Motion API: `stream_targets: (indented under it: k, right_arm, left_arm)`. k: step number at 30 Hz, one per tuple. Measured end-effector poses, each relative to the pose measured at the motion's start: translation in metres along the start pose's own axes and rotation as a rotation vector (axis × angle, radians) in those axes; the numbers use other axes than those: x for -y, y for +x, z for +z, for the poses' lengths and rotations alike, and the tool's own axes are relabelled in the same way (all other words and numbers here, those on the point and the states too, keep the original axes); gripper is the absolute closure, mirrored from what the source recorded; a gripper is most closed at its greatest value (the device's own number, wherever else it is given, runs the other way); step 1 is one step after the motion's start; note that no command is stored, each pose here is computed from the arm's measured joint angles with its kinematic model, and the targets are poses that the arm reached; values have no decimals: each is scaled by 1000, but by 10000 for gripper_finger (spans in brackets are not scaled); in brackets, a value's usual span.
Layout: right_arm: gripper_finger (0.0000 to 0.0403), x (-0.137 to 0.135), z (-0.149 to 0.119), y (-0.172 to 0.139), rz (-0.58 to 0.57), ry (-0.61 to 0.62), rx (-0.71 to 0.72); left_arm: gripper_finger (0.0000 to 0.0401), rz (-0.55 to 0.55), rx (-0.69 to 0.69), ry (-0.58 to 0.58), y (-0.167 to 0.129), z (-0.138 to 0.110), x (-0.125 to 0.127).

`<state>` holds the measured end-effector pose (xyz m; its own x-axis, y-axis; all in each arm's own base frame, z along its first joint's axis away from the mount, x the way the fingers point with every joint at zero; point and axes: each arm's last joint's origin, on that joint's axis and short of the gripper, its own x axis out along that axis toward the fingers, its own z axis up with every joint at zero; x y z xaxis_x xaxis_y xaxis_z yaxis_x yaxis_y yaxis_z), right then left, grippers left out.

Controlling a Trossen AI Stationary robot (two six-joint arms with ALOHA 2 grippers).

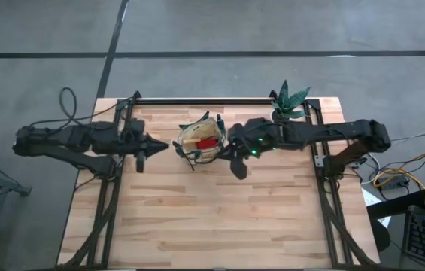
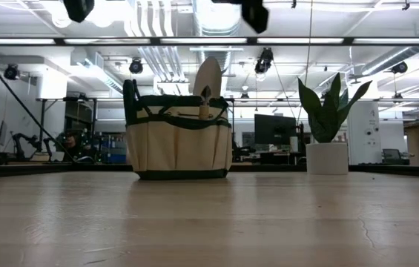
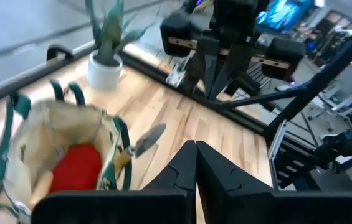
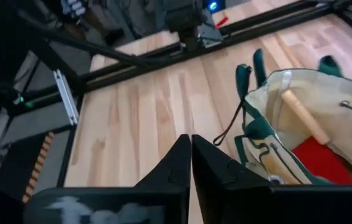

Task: Pick & Place Garden tools in Gardening bag
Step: Return to Home Position

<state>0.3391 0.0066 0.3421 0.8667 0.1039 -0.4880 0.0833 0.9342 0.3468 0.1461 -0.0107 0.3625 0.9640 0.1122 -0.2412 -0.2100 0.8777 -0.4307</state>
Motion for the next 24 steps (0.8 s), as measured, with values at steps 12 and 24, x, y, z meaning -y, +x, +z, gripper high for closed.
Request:
stream_targets:
  k: [12,24]
  right_arm:
    - [394,-8,-13,-49,-88,-136,-25]
    - [394,-3,-34,-49,-71,-91,-90]
  left_arm:
    - [378,-19,130,-2,-60,-6,-21]
    - [374,106,29,202,-83,-47,-52]
